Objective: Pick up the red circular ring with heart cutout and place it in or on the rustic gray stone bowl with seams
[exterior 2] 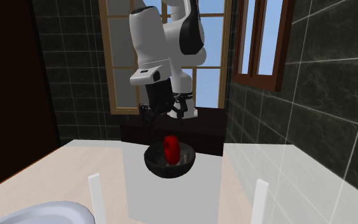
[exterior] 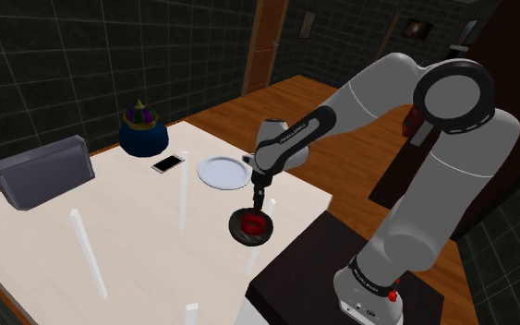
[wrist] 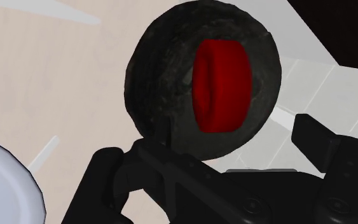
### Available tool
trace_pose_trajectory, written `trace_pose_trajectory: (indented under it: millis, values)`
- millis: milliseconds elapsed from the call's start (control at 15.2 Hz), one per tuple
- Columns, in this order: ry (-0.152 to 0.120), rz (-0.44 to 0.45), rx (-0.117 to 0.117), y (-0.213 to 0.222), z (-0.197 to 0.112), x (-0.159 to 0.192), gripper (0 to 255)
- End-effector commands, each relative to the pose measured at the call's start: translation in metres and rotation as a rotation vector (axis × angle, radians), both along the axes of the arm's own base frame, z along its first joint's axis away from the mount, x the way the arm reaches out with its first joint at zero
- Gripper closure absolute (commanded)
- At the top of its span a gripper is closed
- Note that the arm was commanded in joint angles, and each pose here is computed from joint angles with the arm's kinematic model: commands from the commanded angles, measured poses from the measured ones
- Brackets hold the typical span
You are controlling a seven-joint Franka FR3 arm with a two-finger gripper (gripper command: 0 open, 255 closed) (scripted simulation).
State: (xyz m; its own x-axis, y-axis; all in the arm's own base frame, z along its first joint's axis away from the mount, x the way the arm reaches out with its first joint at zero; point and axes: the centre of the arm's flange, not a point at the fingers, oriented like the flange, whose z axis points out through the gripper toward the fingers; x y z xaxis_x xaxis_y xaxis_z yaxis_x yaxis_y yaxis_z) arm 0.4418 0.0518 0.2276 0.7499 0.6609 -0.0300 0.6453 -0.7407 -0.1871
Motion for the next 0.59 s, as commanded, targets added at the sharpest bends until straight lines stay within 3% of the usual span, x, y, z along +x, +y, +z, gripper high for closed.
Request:
trace_pose_trajectory:
  millis: [0, 528]
  values:
    - [0.001, 0.000, 0.000, -0.002, 0.023, 0.002, 0]
    - [0.001, 0.000, 0.000, -0.003, 0.034, 0.004, 0]
